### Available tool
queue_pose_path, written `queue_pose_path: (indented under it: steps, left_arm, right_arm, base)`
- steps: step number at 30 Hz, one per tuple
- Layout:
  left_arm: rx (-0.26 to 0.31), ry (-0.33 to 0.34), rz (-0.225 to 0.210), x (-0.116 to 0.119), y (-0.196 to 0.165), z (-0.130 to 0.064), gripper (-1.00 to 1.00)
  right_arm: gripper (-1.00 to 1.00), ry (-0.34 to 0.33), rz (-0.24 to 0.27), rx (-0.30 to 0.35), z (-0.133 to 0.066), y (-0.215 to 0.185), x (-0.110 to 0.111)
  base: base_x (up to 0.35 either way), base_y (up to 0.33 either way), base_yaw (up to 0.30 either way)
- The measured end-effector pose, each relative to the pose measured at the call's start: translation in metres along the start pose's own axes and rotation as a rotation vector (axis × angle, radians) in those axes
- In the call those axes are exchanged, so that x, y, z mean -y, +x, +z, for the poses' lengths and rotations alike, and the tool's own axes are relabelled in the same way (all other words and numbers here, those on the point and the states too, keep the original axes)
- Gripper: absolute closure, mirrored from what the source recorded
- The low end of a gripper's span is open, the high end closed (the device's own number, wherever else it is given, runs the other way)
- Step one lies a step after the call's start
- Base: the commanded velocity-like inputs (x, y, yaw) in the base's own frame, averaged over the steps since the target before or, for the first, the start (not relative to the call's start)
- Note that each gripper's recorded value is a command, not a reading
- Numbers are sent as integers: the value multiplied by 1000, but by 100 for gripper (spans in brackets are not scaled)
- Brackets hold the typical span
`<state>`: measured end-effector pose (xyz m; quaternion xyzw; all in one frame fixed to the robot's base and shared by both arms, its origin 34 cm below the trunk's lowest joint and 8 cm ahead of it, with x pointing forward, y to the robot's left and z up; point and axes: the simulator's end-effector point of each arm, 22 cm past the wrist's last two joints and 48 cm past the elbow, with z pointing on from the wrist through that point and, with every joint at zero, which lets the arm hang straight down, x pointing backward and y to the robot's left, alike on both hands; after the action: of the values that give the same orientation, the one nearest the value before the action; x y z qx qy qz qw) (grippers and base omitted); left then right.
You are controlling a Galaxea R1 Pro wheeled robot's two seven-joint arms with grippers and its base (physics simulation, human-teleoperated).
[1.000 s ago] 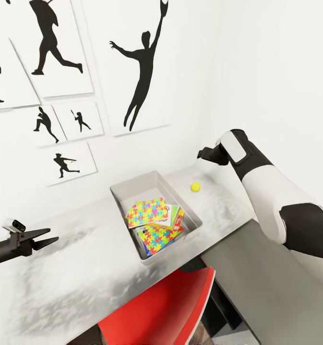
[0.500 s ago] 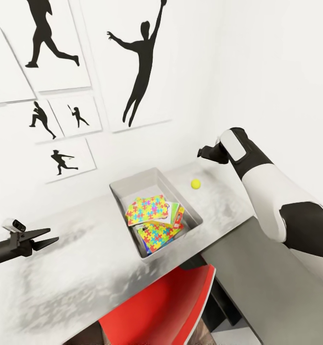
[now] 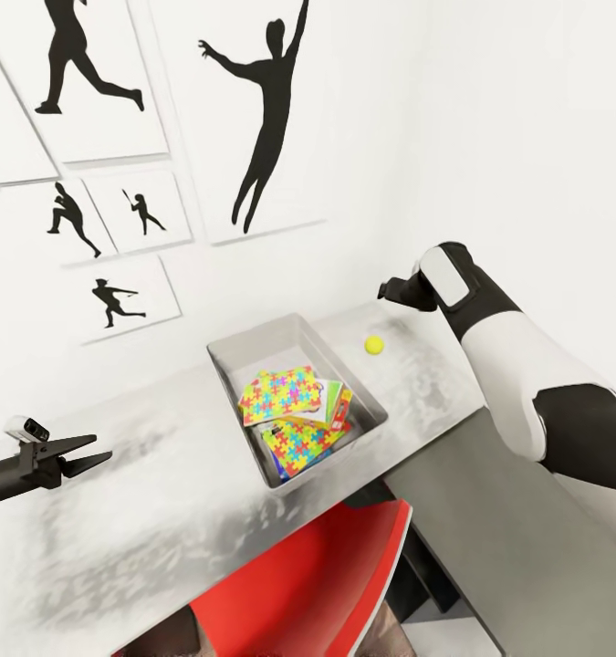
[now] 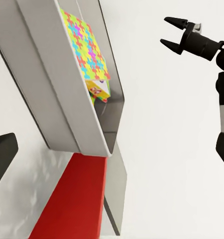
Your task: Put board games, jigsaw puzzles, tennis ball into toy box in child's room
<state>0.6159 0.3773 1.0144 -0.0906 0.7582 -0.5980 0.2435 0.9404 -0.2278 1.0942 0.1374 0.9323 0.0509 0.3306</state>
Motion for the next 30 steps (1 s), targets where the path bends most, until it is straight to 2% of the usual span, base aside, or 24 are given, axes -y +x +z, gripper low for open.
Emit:
queue_pose_path:
  steps: [10,28,30]
  left_arm:
    - [-6,-6,-15,-8,3,2,-100]
    - [-7,-17,-41,-21,4,3,-100]
    - [-5,-13,-60,-20,1,5,-100]
  right_arm:
    - [-100,53,-3,1,4,-4,6]
    - [-100,66,-6,-29,24,10,9]
    - [-100,67,-5,-34,27,13,10]
  base:
    - [0,0,0]
    - [0,0,0]
    - [0,0,0]
